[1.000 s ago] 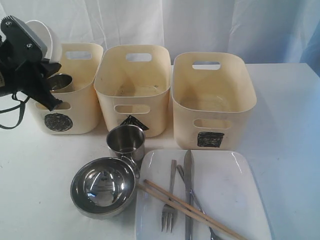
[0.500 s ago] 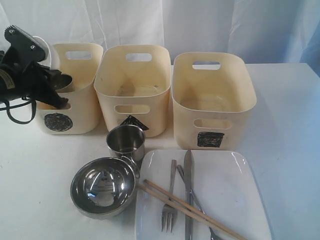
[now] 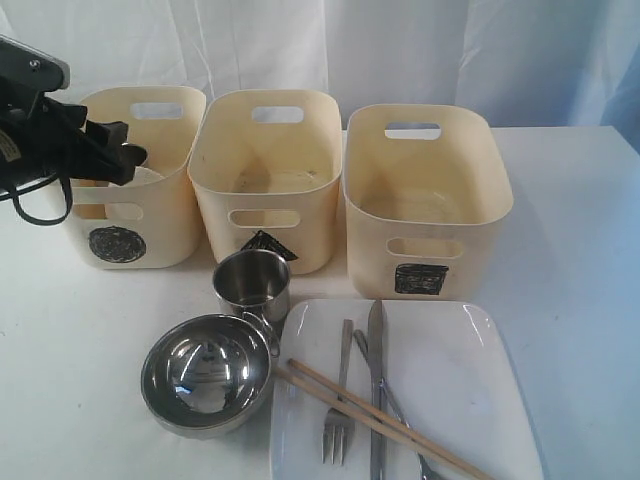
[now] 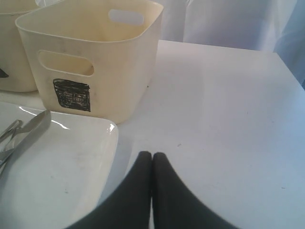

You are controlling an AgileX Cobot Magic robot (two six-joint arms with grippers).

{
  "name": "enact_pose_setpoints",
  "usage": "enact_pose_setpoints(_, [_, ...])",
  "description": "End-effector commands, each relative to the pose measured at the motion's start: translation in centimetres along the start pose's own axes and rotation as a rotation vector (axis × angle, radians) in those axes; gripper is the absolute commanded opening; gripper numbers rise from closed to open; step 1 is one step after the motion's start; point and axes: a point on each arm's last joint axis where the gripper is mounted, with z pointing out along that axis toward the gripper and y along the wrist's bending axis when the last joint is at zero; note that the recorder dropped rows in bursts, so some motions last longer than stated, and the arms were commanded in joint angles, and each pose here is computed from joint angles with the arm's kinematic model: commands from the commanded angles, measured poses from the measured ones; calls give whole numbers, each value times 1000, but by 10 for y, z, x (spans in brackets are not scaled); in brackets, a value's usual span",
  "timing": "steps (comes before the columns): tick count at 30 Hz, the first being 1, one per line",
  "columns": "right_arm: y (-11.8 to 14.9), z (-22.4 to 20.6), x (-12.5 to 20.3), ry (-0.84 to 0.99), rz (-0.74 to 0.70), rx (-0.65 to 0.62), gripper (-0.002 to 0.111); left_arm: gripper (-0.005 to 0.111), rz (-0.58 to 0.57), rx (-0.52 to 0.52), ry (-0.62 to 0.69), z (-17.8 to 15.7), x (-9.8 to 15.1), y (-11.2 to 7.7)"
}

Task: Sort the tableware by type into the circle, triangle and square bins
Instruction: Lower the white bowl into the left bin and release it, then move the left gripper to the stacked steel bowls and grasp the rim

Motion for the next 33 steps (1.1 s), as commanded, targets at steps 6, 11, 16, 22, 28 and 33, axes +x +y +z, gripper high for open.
enact_pose_setpoints(6, [0,0,0,-6,7,7,0,56,-10,-48,-74,-34,-40,10])
enact_pose_setpoints(11, [0,0,0,-6,7,7,0,56,-71,-14,-39,-64,-58,8])
enact_pose_setpoints(16, [0,0,0,-6,7,7,0,49,-26,118,18,-87,-55,-6])
enact_pose_setpoints(22, [0,0,0,-6,7,7,0,24,23,538,14,-102,-50,-44])
enact_pose_setpoints(28, [0,0,0,-6,7,7,0,21,-14,477,152,-102,-9,-48])
enact_pose_setpoints(33, [0,0,0,-6,7,7,0,24,-60,470,225,-97,8,-50])
